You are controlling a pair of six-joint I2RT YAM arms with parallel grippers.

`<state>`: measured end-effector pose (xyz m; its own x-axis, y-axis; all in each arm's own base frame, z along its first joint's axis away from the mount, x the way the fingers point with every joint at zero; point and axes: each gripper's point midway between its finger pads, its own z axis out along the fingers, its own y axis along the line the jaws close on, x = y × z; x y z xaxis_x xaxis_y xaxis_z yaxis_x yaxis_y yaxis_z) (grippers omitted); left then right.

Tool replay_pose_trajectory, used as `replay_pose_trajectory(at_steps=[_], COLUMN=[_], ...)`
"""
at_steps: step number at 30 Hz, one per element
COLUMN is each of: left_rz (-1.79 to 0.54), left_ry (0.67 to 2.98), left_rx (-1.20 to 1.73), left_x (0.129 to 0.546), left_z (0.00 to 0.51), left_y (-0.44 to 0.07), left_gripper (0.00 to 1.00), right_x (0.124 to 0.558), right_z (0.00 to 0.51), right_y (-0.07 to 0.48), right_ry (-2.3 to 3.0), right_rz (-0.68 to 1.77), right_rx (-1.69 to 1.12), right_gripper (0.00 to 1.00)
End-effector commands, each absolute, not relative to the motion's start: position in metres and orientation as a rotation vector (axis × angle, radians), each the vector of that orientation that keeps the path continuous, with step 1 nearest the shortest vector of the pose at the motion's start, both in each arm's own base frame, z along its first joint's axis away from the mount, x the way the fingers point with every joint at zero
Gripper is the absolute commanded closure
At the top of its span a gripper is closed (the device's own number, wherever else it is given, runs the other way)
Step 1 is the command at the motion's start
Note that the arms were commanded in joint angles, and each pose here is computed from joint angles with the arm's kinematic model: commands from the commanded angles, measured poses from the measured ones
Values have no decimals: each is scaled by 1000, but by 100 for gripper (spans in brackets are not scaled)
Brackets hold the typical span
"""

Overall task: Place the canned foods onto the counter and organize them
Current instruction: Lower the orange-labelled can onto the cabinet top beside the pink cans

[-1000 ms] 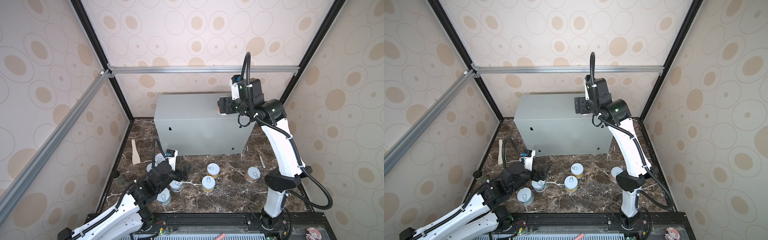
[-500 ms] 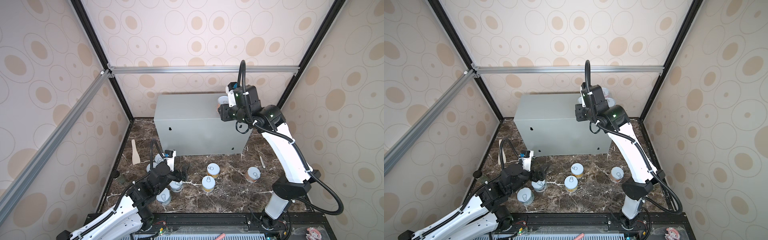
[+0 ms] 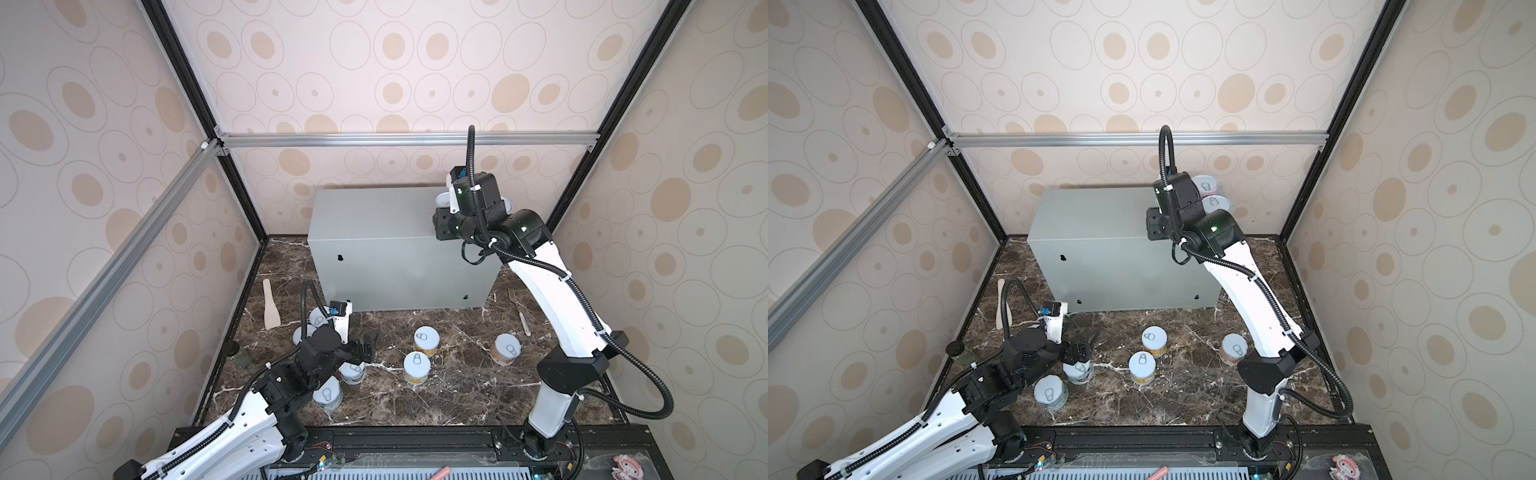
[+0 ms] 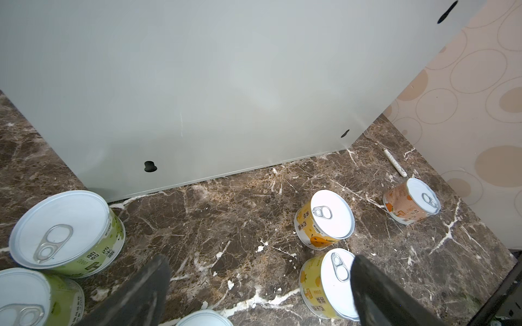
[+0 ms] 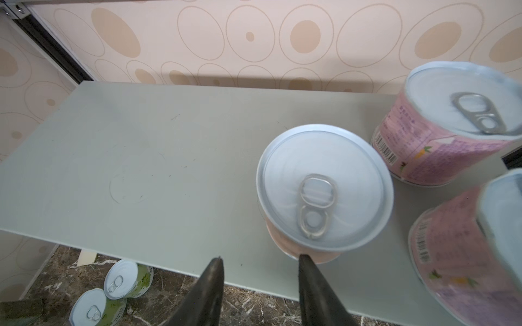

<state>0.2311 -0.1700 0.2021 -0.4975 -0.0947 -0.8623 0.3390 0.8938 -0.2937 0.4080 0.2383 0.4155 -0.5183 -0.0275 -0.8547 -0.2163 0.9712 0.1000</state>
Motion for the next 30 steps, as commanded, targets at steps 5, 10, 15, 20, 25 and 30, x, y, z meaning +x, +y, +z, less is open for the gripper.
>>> replay_pose_trajectory(at_steps=[5, 10, 15, 20, 25, 30], left_rz=[-549, -558, -562, -566, -567, -564], left_ry=[2025, 2034, 2032, 2037, 2039, 2044], left_rx=[161, 172, 175, 181, 185, 186], left_x=[233, 234, 234, 234, 234, 234], left_z=[201, 199, 199, 197, 197, 196], left_y=[-172, -176, -177, -179, -179, -179], left_gripper=[1, 1, 1, 1, 1, 1], right_x=[428, 439, 450, 460, 468, 474], right_z=[409, 404, 399, 397, 391, 391], right_y=[233, 228, 223, 218, 217, 217], right_ry=[2097, 2096, 2102, 2102, 2109, 2106], right_rz=[181, 152, 145, 146, 154, 159], right_rx=[-116, -93, -67, -40, -24, -16], right_gripper=[55, 54, 54, 54, 54, 54])
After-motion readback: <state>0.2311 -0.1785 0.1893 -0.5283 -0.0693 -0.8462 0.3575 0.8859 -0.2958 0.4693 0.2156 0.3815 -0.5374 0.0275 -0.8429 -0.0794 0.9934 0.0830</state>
